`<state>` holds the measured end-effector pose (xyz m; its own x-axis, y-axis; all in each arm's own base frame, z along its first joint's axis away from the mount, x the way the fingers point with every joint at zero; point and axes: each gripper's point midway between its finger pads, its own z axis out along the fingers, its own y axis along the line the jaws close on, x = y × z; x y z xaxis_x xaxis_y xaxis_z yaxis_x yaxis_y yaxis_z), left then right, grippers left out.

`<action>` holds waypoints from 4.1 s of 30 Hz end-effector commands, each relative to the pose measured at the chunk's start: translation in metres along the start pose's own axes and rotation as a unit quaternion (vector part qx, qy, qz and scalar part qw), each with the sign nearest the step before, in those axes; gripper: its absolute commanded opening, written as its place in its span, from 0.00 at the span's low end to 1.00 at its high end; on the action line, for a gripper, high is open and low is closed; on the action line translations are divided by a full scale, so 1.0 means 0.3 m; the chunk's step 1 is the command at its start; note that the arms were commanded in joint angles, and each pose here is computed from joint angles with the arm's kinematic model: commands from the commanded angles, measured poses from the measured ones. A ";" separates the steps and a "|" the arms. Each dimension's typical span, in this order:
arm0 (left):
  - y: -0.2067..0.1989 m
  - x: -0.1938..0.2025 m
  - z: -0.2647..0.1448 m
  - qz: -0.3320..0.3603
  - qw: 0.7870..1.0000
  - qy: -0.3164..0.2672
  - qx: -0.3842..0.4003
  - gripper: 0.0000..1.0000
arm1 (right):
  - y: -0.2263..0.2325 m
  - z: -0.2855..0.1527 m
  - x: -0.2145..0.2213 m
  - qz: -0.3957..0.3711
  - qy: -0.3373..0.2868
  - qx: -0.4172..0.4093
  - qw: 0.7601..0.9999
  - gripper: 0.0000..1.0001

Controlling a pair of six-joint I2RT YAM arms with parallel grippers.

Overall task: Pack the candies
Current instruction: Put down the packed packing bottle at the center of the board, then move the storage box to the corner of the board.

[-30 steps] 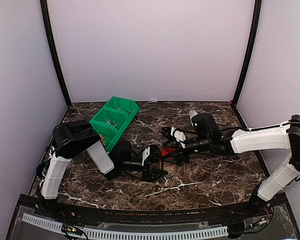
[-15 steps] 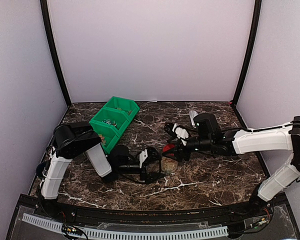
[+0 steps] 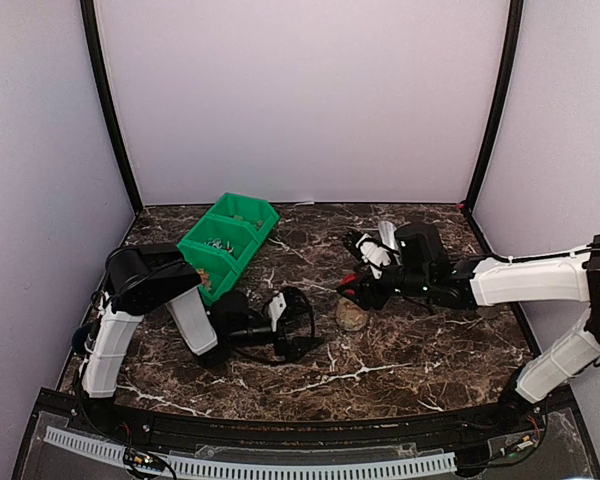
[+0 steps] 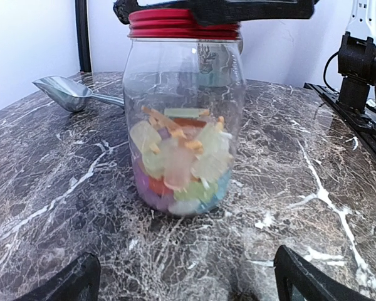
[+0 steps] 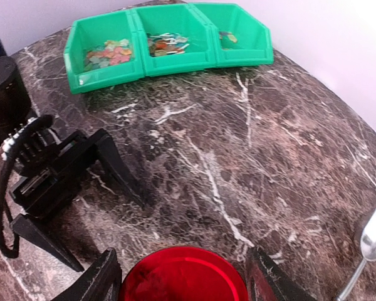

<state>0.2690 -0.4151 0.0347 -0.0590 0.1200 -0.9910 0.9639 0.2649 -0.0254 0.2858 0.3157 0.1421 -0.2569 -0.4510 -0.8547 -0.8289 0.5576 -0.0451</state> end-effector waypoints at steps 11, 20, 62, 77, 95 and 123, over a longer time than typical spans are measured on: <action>0.111 -0.043 0.030 -0.060 0.991 0.085 -0.080 0.99 | -0.219 -0.110 -0.015 0.053 -0.021 0.146 0.988 0.59; 0.220 -0.092 -0.003 -0.094 0.956 0.182 -0.211 0.99 | -0.281 -0.132 -0.014 0.071 -0.027 0.179 0.981 0.59; 0.459 -0.306 -0.621 -0.205 0.757 0.190 -0.590 0.99 | -0.421 0.080 -0.143 0.170 -0.060 0.199 0.963 0.65; 0.395 -0.328 -0.753 -0.222 0.758 0.150 -0.595 0.99 | -0.363 0.361 -0.336 0.122 -0.059 0.171 0.976 0.67; 0.343 -0.257 -0.775 -0.200 0.787 0.169 -0.558 0.99 | -0.318 0.302 -0.408 0.079 -0.043 0.181 0.979 0.97; 0.458 -0.077 -0.789 -0.350 0.715 0.154 -0.586 0.99 | -0.349 -0.296 -0.259 0.091 -0.057 0.304 0.946 0.97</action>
<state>0.3206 -0.1500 0.0748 -0.6849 -0.2045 -0.6993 -0.1728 0.9780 -0.1167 0.3509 0.2395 0.2611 -0.2862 -0.2500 -0.9250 -0.3539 0.9247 -0.1404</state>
